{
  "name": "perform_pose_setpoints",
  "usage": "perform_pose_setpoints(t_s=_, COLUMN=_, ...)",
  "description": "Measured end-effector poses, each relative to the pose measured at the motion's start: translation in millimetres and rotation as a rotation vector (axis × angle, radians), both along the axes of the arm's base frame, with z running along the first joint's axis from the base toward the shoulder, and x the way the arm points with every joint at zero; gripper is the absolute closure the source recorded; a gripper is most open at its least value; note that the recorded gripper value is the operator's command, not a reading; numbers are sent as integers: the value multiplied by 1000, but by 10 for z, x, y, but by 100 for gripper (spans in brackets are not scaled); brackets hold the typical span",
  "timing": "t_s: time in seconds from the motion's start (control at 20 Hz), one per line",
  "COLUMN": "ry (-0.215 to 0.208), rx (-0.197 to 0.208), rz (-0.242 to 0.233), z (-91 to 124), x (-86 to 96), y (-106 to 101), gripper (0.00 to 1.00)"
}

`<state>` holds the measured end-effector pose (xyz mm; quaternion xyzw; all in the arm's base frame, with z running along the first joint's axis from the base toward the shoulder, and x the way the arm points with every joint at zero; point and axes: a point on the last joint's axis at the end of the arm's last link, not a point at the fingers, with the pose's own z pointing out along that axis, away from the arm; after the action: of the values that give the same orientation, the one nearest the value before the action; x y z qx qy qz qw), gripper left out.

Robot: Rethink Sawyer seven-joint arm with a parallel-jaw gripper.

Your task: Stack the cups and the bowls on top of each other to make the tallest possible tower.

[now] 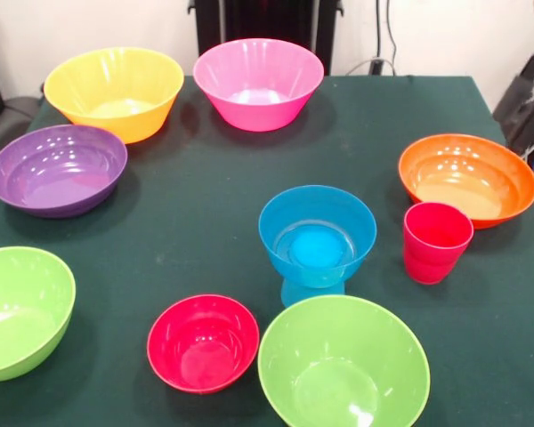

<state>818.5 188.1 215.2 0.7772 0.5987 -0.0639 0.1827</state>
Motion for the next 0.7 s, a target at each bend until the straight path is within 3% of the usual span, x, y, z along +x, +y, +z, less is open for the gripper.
perform_pose_setpoints(t_s=0.4, ry=6, rx=-28, rz=24, z=-368, x=-75, y=98, gripper=0)
perform_pose_setpoints(t_s=0.7, ry=-13, rx=-42, rz=31, z=-490, x=-167, y=141, gripper=0)
